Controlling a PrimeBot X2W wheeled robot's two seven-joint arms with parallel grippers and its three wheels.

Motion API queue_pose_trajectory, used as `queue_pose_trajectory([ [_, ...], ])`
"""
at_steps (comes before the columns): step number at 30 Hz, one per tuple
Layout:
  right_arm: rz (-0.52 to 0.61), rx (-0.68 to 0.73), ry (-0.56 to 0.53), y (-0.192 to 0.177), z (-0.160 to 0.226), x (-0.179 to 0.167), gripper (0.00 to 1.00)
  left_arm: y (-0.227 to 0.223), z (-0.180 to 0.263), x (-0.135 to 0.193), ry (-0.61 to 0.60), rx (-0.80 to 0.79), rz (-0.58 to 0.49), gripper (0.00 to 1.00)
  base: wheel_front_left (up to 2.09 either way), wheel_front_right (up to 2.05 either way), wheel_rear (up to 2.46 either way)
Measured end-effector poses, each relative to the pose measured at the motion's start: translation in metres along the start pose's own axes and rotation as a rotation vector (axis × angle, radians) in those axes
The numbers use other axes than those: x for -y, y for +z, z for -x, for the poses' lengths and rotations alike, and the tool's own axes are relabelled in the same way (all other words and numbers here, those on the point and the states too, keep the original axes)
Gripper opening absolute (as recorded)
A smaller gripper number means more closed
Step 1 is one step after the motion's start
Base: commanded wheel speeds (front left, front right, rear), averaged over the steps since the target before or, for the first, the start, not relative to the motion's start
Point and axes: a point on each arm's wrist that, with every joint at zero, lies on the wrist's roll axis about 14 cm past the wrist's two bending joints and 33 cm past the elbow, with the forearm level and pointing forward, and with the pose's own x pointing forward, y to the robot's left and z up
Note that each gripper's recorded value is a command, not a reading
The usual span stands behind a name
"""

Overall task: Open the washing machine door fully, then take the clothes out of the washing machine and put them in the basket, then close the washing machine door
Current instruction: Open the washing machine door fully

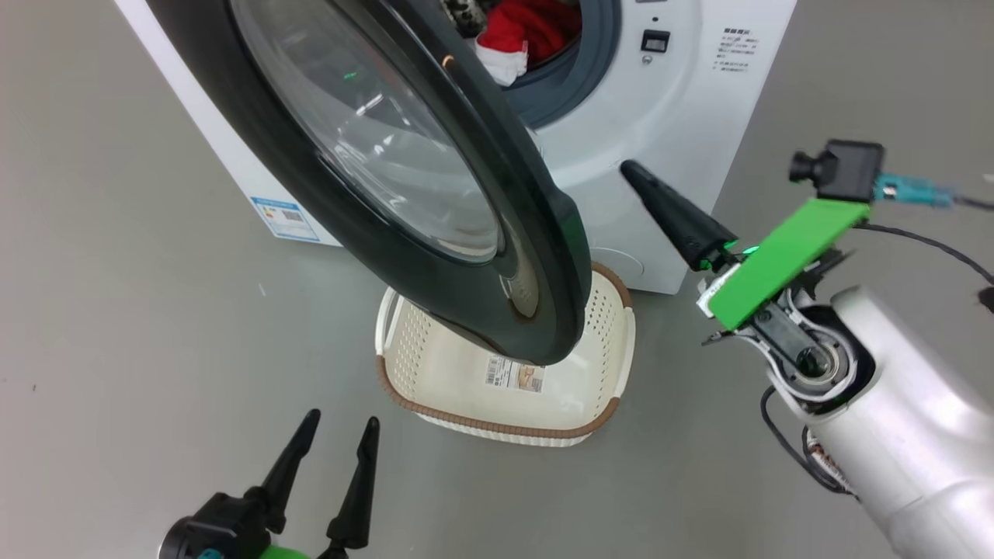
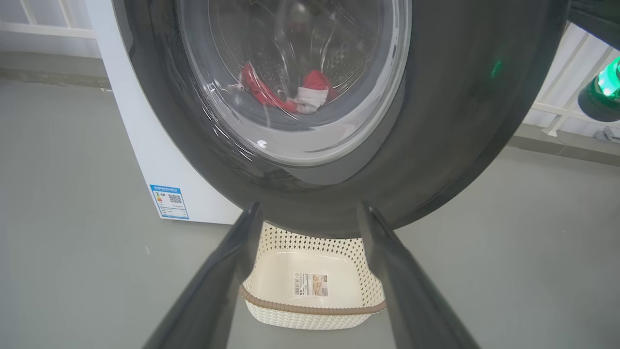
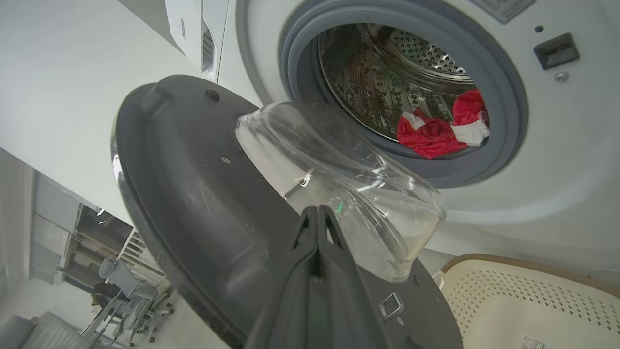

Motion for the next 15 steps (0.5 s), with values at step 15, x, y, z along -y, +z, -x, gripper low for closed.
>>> queue_pose_trajectory([
  [15, -0.271, -0.405, 0.014, -0.047, -0.013, 0.009, 0.00, -0.005, -0.004, -0.003, 0.012, -0.018, 0.006, 1.00, 0.00, 0.00, 0.00],
])
